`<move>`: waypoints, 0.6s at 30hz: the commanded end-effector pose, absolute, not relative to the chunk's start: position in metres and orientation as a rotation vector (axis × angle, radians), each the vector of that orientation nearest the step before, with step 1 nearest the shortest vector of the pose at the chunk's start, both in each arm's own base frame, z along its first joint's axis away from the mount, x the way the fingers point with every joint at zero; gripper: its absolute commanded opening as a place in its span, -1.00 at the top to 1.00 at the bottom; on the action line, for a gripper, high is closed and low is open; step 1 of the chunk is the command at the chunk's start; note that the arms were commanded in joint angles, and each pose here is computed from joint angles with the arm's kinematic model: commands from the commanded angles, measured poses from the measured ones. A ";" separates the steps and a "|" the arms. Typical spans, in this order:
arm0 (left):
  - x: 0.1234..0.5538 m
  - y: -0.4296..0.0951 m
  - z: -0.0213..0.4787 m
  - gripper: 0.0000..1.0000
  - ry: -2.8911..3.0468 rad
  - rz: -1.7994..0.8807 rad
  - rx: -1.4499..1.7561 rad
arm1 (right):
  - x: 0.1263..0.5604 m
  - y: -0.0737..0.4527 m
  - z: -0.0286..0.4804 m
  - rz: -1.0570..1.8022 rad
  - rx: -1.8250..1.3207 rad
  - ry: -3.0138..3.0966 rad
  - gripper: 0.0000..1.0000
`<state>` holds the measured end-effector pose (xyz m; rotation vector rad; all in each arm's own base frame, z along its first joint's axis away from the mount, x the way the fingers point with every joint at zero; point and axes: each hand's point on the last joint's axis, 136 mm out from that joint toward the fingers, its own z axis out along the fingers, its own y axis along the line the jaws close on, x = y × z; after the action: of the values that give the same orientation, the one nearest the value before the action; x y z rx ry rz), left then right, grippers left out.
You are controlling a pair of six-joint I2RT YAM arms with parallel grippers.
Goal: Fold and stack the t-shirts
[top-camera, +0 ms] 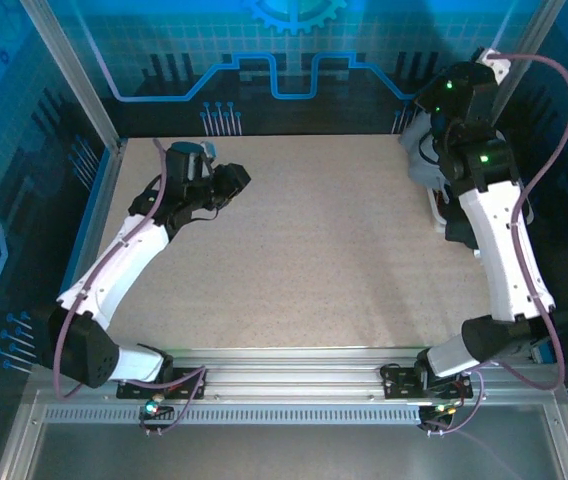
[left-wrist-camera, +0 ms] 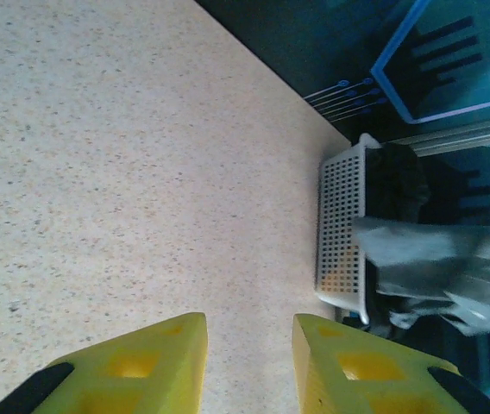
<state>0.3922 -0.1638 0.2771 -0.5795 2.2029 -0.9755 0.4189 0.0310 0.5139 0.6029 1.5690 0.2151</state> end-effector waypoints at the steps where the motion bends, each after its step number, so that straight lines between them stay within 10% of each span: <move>1: 0.397 -0.150 0.287 0.34 2.190 -0.890 -0.591 | 0.415 0.075 0.518 0.257 0.538 1.590 1.00; 8: 0.389 -0.117 0.283 0.30 2.192 -0.765 -0.692 | 0.439 0.256 0.394 0.507 0.397 1.948 0.95; 12: 0.370 -0.096 0.266 0.21 2.237 -0.667 -0.771 | 0.449 0.342 0.318 0.739 0.247 2.257 -0.31; 18: 0.340 -0.102 0.231 0.11 2.330 -0.723 -0.841 | 0.438 0.325 0.294 0.631 0.124 2.378 -0.44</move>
<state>0.3598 -0.1005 0.2562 -0.7885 2.2400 -0.7215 0.4611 0.3453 0.2362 0.1711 2.4182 0.5424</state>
